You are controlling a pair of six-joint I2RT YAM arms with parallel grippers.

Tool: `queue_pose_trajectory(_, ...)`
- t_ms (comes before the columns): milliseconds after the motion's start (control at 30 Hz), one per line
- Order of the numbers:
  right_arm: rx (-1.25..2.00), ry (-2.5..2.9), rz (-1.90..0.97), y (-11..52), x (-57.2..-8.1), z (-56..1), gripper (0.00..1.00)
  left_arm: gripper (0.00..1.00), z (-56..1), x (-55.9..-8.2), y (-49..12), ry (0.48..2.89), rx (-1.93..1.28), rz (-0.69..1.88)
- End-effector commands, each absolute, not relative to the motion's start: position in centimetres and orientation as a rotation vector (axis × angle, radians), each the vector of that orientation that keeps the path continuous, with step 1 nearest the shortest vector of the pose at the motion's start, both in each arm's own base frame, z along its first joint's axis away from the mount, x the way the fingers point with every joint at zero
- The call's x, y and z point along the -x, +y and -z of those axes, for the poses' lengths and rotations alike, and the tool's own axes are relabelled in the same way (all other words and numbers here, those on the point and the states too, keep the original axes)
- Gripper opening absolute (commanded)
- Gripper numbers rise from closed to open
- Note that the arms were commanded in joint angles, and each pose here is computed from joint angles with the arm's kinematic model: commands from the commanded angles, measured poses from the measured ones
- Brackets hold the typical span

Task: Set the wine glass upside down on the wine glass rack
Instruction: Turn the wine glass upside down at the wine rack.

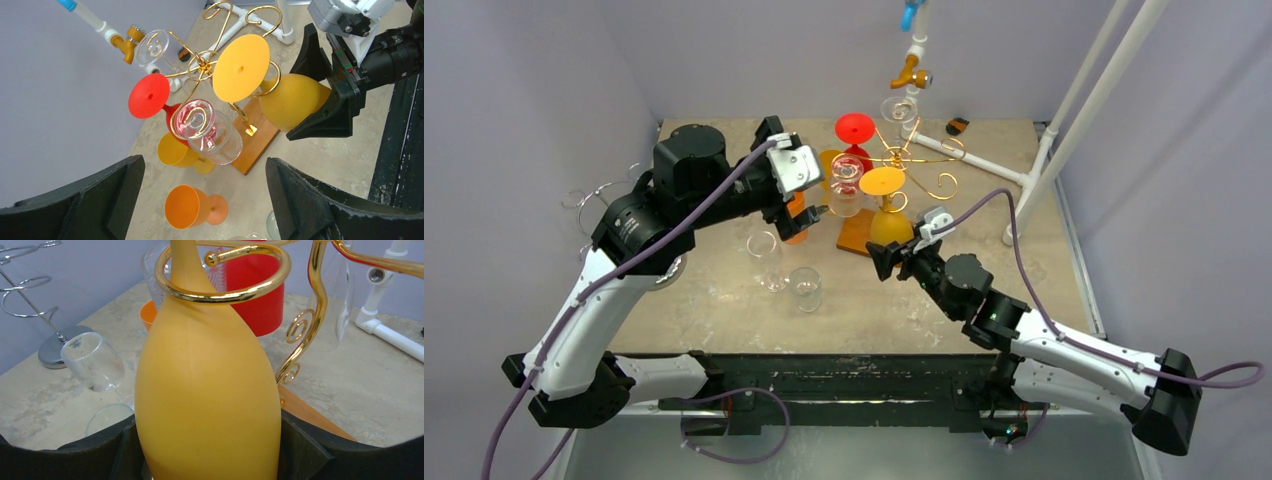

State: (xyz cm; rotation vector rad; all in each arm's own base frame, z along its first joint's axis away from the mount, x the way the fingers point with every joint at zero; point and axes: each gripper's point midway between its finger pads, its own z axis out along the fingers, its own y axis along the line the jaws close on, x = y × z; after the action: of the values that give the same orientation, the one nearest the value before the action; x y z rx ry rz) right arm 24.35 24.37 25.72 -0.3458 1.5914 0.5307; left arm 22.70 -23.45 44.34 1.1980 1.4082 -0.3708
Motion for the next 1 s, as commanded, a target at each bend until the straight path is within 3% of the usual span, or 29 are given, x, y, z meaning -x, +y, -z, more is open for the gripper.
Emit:
queue_pose_trajectory(0,0.329,1.498,-0.558,24.1,-24.2,-27.8,0.52,1.00,-44.9,-22.9,-22.8,1.418,-1.143,0.354)
queue_pose_trajectory(433,0.253,1.483,-0.582,22.7,-23.8,-26.9,0.55,1.00,-44.9,-22.9,-22.5,1.410,-1.143,0.339)
queue_pose_trajectory(633,0.148,1.598,-0.545,21.9,-24.5,-24.7,0.81,1.00,-44.3,-22.9,-22.5,1.422,-1.151,0.338)
queue_pose_trajectory(767,0.145,1.610,-0.551,21.5,-24.1,-24.9,0.89,1.00,-44.0,-23.2,-22.6,1.427,-1.158,0.326)
queue_pose_trajectory(833,0.147,1.609,-0.551,21.1,-23.8,-25.1,0.98,1.00,-43.8,-23.4,-22.6,1.432,-1.157,0.321)
queue_pose_trajectory(967,0.147,1.620,-0.542,20.3,-23.4,-25.2,0.99,1.00,-43.8,-23.6,-22.9,1.438,-1.152,0.326)
